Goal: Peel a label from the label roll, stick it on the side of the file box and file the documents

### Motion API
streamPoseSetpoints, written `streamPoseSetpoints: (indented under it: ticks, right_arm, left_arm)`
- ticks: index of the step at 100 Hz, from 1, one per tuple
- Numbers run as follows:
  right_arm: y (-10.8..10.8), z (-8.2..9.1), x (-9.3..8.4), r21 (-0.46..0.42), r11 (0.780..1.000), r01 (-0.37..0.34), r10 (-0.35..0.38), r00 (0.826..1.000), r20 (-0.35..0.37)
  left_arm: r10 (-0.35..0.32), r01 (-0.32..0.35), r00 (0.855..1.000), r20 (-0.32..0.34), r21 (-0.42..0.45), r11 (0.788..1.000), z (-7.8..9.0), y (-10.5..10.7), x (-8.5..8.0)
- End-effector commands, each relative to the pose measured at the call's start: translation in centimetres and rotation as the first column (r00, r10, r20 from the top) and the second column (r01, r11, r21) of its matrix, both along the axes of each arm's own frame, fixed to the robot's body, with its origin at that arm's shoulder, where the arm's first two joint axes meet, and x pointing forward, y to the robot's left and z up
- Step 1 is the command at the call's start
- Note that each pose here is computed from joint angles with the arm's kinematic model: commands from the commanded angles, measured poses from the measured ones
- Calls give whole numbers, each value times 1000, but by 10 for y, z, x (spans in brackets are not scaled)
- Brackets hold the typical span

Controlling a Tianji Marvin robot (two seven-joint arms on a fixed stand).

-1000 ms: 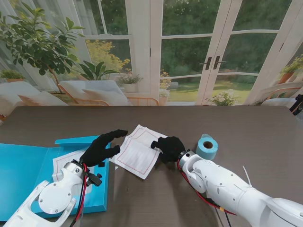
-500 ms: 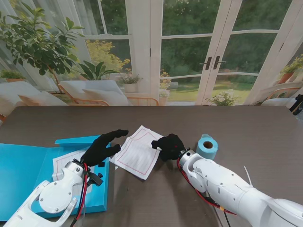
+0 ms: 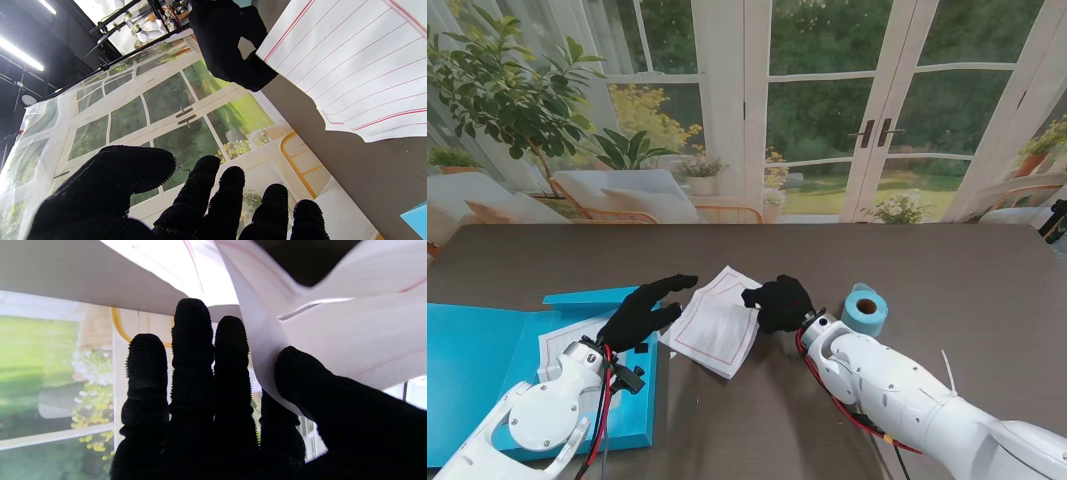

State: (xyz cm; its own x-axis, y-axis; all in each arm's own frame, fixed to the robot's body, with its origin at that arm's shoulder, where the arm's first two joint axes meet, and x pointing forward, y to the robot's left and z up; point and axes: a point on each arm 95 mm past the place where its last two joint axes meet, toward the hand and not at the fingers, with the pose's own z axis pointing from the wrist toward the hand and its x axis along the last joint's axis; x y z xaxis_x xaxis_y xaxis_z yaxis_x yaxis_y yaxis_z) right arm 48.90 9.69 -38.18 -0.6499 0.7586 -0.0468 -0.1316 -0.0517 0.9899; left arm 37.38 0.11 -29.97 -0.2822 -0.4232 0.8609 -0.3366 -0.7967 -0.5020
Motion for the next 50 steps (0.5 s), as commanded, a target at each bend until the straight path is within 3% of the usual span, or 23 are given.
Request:
streamPoseSetpoints:
  ticks: [1,50]
  right_arm:
    - [7,6,-2,8,1000,-18,18,1000,9]
    - [6,30,0,82,997,-1,-4,998,63]
  left_arm:
    - [-12,12,1000,-8,-6,1000,1,-3,-2]
    - [20,-20,999,-28,10,1000,0,9,-3]
